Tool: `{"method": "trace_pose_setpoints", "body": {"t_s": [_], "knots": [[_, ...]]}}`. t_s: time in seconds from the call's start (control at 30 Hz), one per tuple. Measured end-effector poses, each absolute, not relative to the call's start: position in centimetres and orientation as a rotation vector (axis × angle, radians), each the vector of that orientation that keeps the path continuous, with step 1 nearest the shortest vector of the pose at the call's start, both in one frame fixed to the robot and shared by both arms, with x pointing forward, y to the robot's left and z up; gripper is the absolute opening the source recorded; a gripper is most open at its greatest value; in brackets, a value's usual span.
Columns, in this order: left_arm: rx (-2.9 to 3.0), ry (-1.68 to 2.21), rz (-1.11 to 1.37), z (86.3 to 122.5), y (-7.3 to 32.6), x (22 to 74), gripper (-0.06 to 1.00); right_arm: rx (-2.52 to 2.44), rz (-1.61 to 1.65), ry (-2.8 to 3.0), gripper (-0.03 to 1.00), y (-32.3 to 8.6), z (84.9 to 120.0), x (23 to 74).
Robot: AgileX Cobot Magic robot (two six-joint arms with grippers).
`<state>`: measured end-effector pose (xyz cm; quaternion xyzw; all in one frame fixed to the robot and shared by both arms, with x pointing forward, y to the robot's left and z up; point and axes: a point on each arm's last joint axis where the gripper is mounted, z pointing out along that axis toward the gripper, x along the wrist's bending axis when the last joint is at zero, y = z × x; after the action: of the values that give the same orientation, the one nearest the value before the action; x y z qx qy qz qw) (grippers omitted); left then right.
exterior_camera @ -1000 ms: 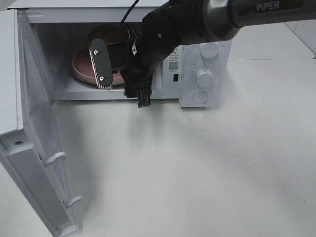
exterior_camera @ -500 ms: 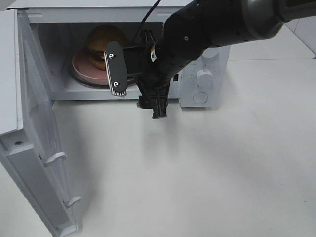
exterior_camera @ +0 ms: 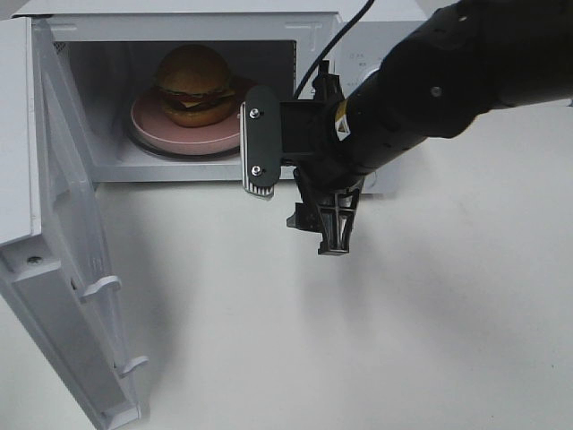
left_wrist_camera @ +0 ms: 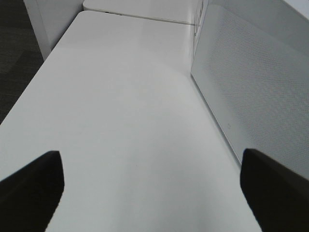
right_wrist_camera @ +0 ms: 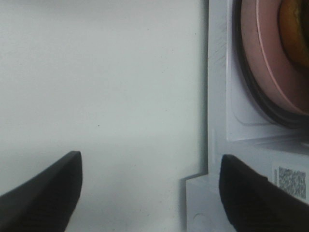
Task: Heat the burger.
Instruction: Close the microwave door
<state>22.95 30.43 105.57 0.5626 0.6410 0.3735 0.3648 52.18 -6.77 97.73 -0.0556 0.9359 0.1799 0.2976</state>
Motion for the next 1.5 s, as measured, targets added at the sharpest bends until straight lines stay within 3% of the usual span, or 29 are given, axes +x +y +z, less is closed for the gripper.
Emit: {"method": "trace_pose_setpoints", "body": {"t_s": [0.3, 0.83, 1.5], "knots": [[1.447, 1.648, 0.961, 105.6, 30.4, 22.9, 0.90, 0.096, 0.554, 2.518, 0.74, -9.6, 98.6, 48.9], [1.447, 1.648, 0.961, 105.6, 30.4, 22.9, 0.90, 0.945, 0.667, 2.490, 0.74, -14.2, 101.0, 43.9], [1.447, 1.648, 0.961, 105.6, 30.4, 22.9, 0.90, 1.215, 0.543, 2.441, 0.74, -18.5, 104.9, 39.8]]}}
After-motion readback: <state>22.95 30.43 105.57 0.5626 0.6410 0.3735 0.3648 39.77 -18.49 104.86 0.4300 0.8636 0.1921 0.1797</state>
